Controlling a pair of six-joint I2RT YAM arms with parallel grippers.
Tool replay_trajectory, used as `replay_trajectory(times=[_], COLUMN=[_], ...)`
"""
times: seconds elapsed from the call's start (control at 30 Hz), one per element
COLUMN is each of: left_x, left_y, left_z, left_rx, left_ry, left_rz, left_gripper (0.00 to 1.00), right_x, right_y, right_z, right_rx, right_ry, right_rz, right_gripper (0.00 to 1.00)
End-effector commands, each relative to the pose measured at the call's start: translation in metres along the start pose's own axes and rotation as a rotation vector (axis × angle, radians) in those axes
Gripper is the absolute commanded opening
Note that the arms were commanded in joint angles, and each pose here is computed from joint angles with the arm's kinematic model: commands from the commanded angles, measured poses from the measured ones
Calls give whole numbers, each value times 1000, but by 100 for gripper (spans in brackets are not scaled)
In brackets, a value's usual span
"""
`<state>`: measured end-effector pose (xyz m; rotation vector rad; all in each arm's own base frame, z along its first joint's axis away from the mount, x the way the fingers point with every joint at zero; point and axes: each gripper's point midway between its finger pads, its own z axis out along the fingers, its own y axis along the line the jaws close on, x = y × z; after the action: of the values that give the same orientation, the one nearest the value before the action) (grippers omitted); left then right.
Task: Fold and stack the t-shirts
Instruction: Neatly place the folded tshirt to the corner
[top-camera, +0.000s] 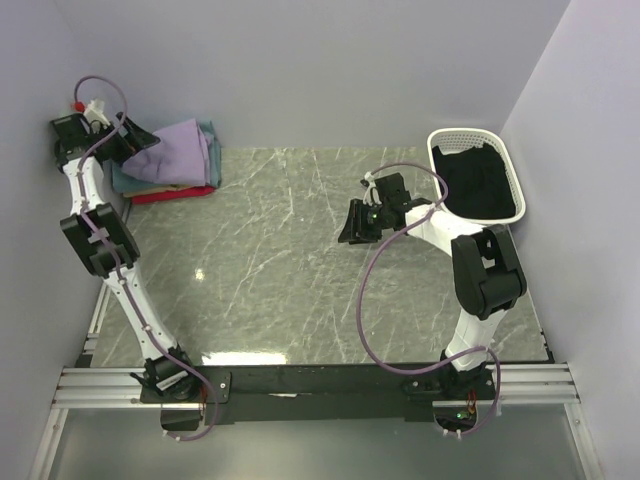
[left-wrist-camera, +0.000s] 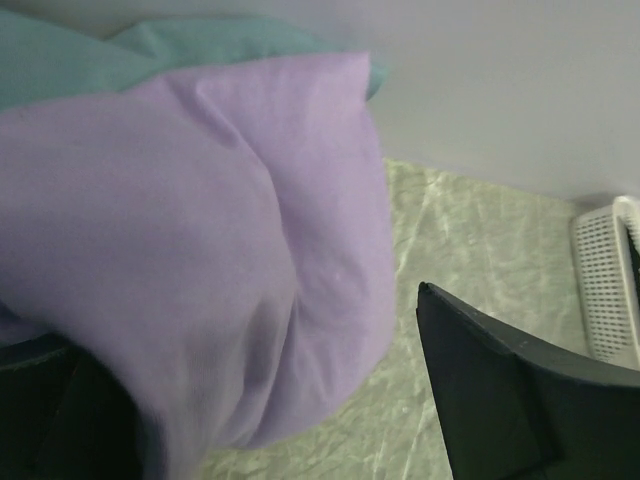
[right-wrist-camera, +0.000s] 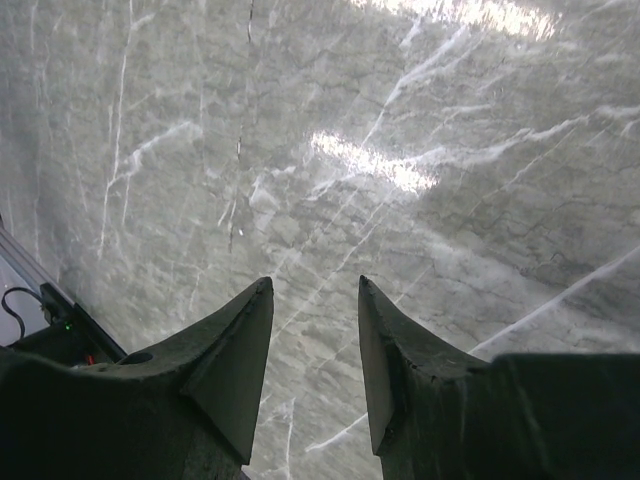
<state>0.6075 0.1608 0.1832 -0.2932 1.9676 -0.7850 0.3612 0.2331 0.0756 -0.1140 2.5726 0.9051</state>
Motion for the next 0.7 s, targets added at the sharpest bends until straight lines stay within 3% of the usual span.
replay_trajectory(times=[0.0, 0.07, 0.3, 0.4, 0.53, 0.67], left_x=[-22, -25, -89, -100, -114, -113], left_y=[-81, -99, -162, -174, -162, -177], left_z=[-17, -21, -83, -104, -129, -133], left_rx=[-141, -208, -488, -565, -717, -682], left_ry=[-11, -14, -281, -375, -457, -463], left_rz=[241, 324, 482, 541, 521, 528], left_gripper=[100, 99, 99, 99, 100, 99], right_x=[-10, -9, -1, 2, 6, 7], right_y=[12, 14, 15, 15, 15, 14], right_z=[-13, -16, -22, -21, -19, -18], right_rx=[-43, -50, -64, -71, -77, -74], right_ry=[-50, -58, -59, -54, -43, -46], right_rz=[-25, -29, -37, -35, -31, -33], right_gripper=[47, 47, 47, 48, 48, 48])
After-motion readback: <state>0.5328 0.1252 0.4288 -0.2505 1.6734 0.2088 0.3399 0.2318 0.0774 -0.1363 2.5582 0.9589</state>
